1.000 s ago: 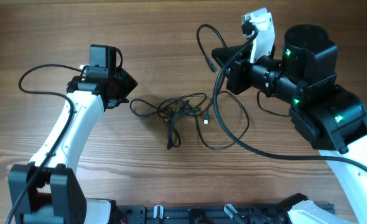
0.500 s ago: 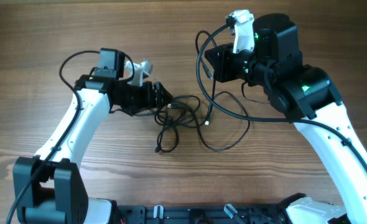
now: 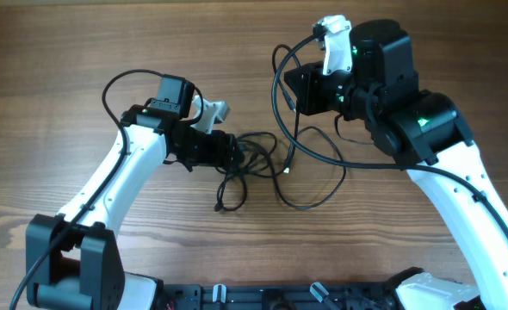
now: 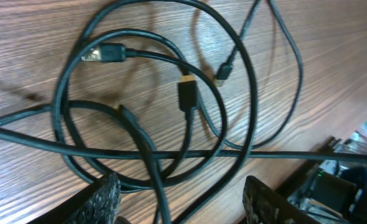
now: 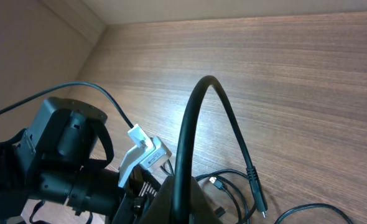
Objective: Untangle cables
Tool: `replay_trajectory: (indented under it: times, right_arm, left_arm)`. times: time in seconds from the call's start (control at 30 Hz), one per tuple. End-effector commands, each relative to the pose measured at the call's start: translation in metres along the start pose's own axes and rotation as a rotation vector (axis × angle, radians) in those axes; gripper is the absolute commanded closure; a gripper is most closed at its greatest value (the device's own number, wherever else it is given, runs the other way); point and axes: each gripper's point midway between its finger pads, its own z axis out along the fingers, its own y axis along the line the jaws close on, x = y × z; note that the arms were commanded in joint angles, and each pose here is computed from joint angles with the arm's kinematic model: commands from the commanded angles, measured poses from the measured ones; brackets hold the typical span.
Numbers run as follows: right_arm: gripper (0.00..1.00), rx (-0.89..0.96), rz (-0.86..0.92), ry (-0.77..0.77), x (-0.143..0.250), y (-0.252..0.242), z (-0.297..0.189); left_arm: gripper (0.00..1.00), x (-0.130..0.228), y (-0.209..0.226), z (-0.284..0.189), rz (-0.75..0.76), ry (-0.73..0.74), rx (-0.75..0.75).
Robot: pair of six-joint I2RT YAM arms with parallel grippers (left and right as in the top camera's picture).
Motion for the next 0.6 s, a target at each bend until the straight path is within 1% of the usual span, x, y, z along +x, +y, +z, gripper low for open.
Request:
replay_trajectory:
  times: [0.0,0.03,0.1,0.2,0.3,0.4,0.53,0.57]
  right_arm:
    - [0.96,0.013,-0.007,-0.022,-0.007,0.0,-0.006]
    - [0.96,0.013,-0.007,-0.023,-0.007,0.0,-0.006]
    - [0.96,0.013,-0.007,-0.023,-0.007,0.0,-0.006]
    - [0.96,0.013,-0.007,-0.022,-0.007,0.0,-0.006]
    - [0.96,0.013,-0.007,-0.022,-0.007,0.0,-0.006]
    - [0.96,0.013,-0.014,-0.023,-0.007,0.0,-0.006]
    - [0.96,0.013,-0.029,-0.022,-0.007,0.0,-0.006]
    - [0.96,0.013,-0.029,-0.022,-0.007,0.0,-0.006]
  left_arm:
    - [0.36,0.005,0.013,0.011,-0.004,0.031,-0.046]
    - [0.37,0.007,0.016,0.016,-0.021,0.046,-0.043]
    - [0.44,0.006,0.007,0.027,-0.066,0.065,0.028]
    - [0.52,0.002,-0.004,0.031,-0.048,0.059,0.092]
    - [0.54,0.001,-0.008,0.033,-0.032,0.055,0.094]
    - [0.56,0.003,-0.009,0.038,-0.059,0.058,0.09]
    - [0.57,0.009,0.008,0.046,-0.131,0.058,0.013]
    - [0.62,0.009,0.01,0.046,-0.146,0.054,0.005]
